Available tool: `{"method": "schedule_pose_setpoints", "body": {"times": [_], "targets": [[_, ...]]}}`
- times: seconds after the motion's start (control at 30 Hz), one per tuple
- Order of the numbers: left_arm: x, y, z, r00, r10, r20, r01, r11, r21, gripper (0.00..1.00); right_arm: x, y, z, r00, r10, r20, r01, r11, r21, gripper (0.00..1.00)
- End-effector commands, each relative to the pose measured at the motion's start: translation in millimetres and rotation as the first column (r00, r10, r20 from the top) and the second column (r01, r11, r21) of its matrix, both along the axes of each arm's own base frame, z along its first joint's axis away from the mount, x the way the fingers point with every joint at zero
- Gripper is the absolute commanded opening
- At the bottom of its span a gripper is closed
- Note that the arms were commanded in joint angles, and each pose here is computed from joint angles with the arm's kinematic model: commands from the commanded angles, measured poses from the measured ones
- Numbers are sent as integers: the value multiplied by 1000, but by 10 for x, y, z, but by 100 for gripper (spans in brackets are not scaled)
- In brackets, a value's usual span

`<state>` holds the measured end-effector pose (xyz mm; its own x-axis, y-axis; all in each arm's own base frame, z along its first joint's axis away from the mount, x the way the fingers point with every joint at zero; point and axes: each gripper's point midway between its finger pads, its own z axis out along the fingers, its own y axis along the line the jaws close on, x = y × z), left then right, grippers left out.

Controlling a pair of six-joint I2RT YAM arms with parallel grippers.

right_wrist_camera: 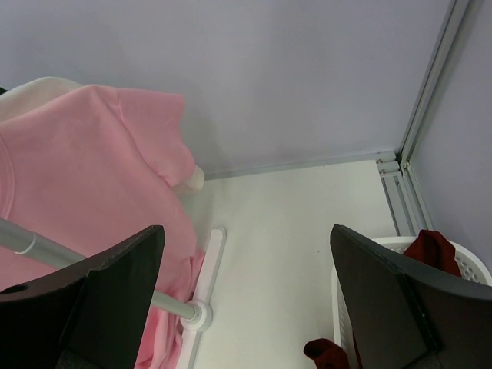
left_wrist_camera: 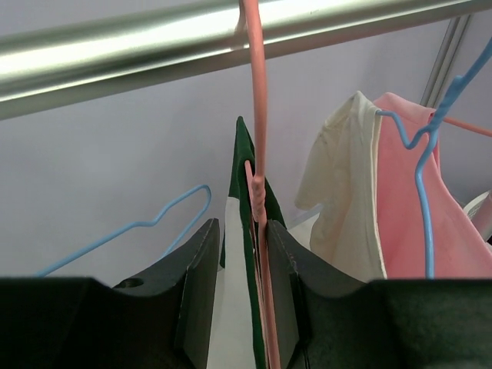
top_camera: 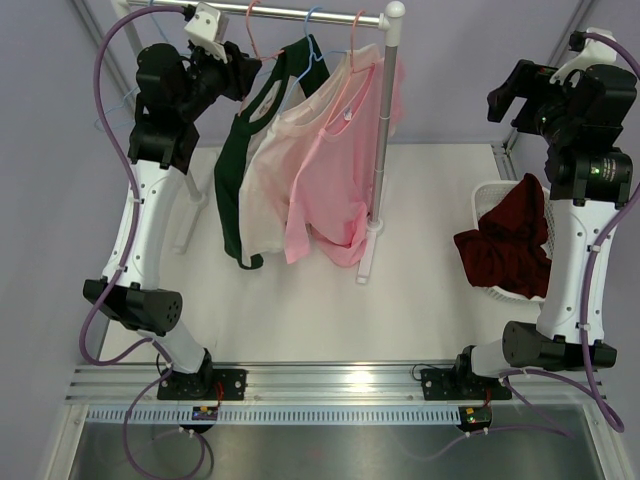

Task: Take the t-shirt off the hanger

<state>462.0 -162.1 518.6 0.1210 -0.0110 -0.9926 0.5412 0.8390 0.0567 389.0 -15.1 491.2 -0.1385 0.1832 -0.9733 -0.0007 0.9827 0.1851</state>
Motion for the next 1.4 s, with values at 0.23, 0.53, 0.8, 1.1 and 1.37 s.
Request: {"method": "schedule_pose_setpoints", "body": {"times": [0.23, 0.53, 0.8, 1.1, 1.37], "targets": [[25, -85, -120, 999, -45, -10, 45, 999, 15, 35, -113, 64, -3, 1000, 24, -1, -24, 999, -21, 99], [79, -73, -127, 1000, -27, -12, 27, 1000, 9, 0, -115, 82, -6, 1000, 31, -1, -31, 999, -19, 99], [-139, -34, 277, 997, -27, 68, 28, 999, -21, 0, -97, 126, -19, 999, 45, -5, -45, 999, -18, 99], [-594, 180, 873, 983, 48, 178, -31, 995, -96, 0, -97, 194, -21, 999, 54, -4, -54, 998, -25, 99], [-925, 289, 1045, 972, 70, 226, -48, 993, -104, 0, -94, 274, -31, 997, 81, -5, -81, 997, -20, 99]]}}
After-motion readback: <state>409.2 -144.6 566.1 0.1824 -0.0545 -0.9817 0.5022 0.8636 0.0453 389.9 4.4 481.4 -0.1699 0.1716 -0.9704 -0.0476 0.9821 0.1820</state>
